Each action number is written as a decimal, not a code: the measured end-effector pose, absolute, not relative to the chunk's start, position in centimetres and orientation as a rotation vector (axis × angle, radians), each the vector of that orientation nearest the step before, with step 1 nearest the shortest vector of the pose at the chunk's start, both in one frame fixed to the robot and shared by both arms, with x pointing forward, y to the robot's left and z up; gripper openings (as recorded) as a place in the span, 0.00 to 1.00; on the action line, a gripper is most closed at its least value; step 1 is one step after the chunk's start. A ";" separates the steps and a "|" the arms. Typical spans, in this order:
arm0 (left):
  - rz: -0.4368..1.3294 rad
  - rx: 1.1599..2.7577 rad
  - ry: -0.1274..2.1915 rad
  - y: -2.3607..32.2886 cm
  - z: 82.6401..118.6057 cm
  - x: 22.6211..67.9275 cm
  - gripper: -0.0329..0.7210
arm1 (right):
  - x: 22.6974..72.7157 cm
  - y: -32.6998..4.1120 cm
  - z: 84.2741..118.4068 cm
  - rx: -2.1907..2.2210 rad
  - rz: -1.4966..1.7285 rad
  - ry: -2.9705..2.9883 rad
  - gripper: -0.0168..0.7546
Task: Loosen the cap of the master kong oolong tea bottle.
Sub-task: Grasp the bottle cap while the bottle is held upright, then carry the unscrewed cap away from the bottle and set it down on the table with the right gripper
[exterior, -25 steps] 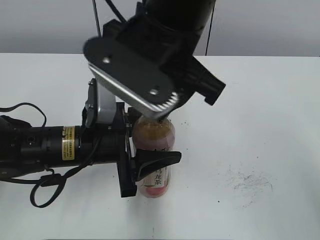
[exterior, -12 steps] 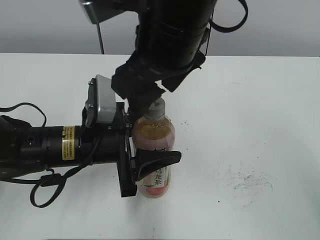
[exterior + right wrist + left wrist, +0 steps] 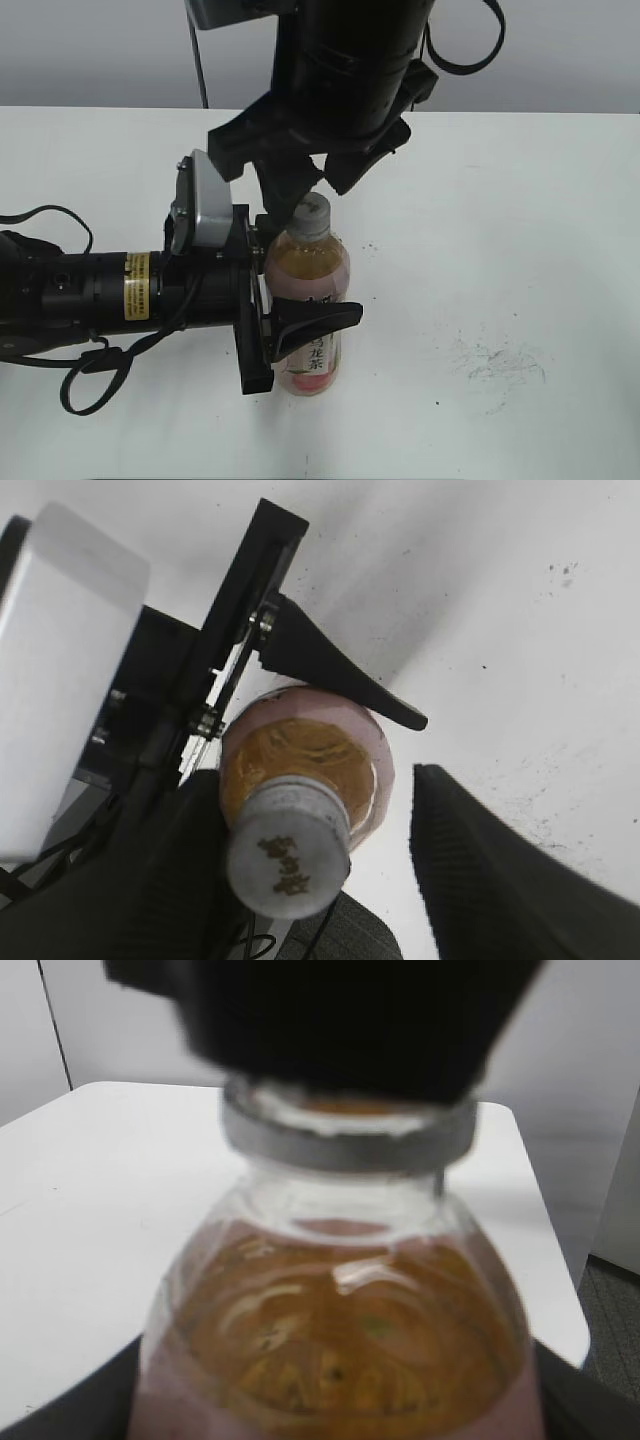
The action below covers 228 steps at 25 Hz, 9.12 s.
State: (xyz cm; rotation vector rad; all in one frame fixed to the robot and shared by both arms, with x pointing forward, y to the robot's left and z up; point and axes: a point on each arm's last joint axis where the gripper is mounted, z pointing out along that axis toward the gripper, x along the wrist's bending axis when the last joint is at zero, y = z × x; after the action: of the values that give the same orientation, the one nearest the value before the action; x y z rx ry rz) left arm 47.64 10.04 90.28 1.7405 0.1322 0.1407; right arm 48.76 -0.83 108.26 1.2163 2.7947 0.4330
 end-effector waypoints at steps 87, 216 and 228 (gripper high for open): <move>0.142 1.740 0.135 10.0 90.3 47.7 0.63 | 48.2 -1.1 107.7 0.769 0.401 2.945 0.41; 0.140 1.740 0.138 10.0 90.3 47.7 0.63 | 50.8 -11.1 100.4 -0.907 -0.114 2.994 0.37; 0.140 1.740 0.138 10.0 90.3 47.7 0.63 | 52.5 -10.9 89.9 -0.839 -0.146 3.155 0.37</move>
State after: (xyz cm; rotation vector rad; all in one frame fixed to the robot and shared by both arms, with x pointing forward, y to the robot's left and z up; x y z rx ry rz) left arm 47.67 10.04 90.28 1.7398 0.1381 0.1403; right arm 52.52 -10.89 89.91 -0.8393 3.1550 -0.1460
